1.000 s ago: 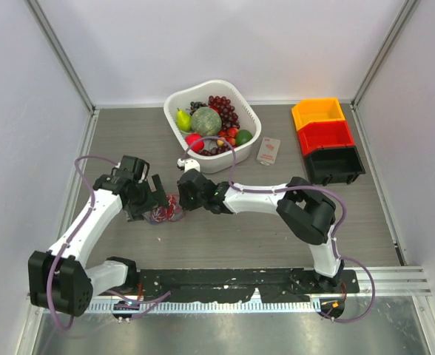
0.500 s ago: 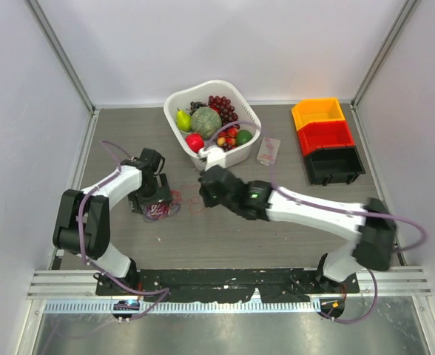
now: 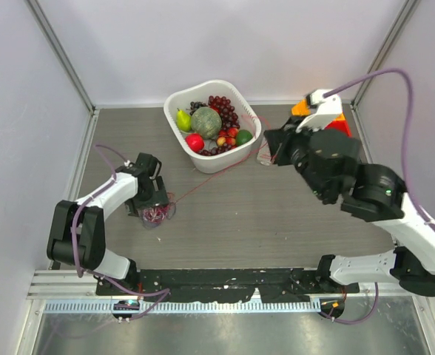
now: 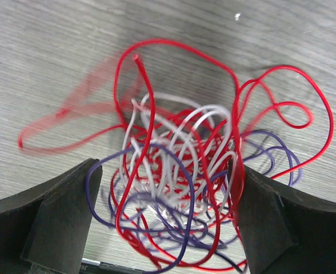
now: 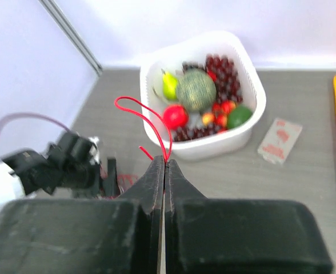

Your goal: Untangle the cables

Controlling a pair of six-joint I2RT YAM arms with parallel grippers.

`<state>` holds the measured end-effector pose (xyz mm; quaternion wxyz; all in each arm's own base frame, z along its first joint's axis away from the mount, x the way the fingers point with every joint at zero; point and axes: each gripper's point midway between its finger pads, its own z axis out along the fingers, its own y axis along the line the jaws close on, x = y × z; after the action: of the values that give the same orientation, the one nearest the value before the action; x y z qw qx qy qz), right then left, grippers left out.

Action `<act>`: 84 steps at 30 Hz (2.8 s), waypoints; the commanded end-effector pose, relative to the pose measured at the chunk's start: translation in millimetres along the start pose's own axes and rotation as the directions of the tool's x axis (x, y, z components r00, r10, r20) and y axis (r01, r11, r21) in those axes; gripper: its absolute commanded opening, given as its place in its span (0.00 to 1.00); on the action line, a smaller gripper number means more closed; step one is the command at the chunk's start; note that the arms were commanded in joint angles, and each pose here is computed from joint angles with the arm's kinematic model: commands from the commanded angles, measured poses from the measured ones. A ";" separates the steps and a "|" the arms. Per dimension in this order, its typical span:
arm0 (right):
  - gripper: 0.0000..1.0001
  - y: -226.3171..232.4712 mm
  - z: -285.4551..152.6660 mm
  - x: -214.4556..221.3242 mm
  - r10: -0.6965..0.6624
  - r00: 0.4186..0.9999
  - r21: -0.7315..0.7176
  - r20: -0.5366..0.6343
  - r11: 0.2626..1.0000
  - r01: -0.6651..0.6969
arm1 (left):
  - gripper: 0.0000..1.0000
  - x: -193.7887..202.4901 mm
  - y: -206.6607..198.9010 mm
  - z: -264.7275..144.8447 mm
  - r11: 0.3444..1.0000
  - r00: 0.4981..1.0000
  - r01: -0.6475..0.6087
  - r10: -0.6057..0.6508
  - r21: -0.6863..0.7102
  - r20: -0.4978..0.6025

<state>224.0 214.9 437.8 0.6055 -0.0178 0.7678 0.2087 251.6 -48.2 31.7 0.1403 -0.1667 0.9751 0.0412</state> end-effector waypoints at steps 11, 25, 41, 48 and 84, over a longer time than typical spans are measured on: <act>0.01 24.7 -76.8 -185.5 0.140 0.924 -0.236 0.355 0.970 -0.057 | 0.96 -16.1 8.8 -19.7 0.999 0.996 0.042 -0.044 0.025 0.078; 0.01 15.7 -96.6 -220.1 0.121 0.859 -0.238 0.497 0.971 0.001 | 0.98 -30.6 11.4 -43.7 0.999 0.992 0.023 -0.026 0.033 0.123; 0.01 25.7 -71.4 -171.5 0.115 0.929 -0.241 0.352 0.970 -0.028 | 0.96 -26.3 -116.4 -239.7 0.531 0.837 -0.446 -0.037 0.720 0.546; 0.01 28.9 -77.6 -175.6 0.148 0.922 -0.282 0.357 0.958 -0.045 | 1.00 -8.2 -158.2 -263.3 0.333 0.720 -0.666 0.055 0.667 0.692; 0.01 -14.9 -10.9 26.1 0.020 0.999 -0.024 -0.028 0.999 -0.021 | 0.00 11.5 -256.6 -281.7 0.321 0.963 -0.269 0.102 0.908 0.249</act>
<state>214.9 206.8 460.0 0.6307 -0.0435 0.7378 0.2365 248.7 -305.7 389.6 0.3948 0.1116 0.7474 -0.5226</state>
